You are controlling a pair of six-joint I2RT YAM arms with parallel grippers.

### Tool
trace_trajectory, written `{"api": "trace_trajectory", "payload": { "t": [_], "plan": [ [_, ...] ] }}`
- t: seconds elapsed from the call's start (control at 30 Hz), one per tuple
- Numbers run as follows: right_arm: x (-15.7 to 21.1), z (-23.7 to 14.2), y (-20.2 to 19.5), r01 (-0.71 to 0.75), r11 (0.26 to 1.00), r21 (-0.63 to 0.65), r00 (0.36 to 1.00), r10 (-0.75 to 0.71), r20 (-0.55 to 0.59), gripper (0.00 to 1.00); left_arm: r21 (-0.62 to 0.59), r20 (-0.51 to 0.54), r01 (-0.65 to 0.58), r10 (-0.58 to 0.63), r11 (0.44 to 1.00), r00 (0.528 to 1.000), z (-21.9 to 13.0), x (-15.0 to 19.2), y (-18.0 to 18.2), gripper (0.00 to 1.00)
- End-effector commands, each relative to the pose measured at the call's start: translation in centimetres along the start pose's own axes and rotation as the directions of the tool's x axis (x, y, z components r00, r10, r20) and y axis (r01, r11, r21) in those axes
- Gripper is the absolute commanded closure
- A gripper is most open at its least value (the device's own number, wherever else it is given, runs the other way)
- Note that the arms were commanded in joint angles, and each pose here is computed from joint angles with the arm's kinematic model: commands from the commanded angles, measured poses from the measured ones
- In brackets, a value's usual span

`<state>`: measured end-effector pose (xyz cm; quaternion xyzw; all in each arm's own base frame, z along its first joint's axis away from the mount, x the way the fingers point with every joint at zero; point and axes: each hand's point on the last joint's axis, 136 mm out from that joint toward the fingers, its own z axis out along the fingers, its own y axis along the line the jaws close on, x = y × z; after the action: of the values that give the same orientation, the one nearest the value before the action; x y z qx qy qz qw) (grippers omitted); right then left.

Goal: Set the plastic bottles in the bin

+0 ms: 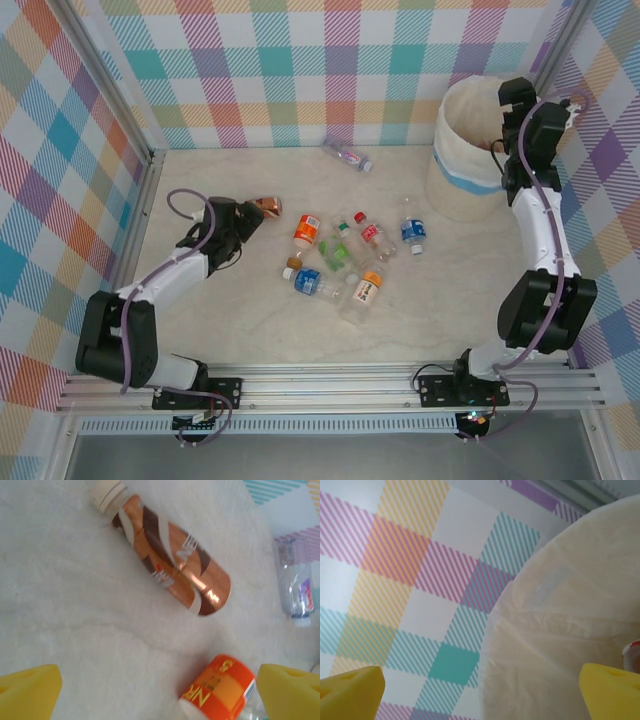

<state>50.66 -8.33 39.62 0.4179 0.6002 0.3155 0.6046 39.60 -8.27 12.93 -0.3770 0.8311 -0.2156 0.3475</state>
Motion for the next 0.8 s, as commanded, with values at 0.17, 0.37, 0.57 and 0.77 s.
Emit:
{"api": "trace_trajectory", "payload": {
  "t": [0.17,0.37,0.57,0.77],
  "plan": [
    [8.6,-6.0,2.8,0.163,0.959,-0.232,0.913,-0.235,-0.333,0.0,-0.166,0.069,0.308,-0.301,0.937,0.951,4.6,-4.5,1.1,0.0],
    [17.9,-12.2,1.9,0.166,0.904,-0.394,0.687,-0.392,-0.612,0.0,-0.221,0.103,0.425,-0.413,0.878,0.905,8.1,-6.0,2.2,0.0],
    [22.1,-16.5,-1.4,0.191,0.91,-0.368,0.614,-0.403,-0.678,0.0,-0.302,0.111,0.44,-0.427,0.846,0.897,10.4,-6.9,2.9,0.04],
    [22.5,-18.7,-2.8,0.19,0.92,-0.342,0.614,-0.383,-0.691,0.0,-0.366,0.127,0.459,-0.446,0.809,0.886,11.6,-7.0,3.5,0.06]
  ]
}}
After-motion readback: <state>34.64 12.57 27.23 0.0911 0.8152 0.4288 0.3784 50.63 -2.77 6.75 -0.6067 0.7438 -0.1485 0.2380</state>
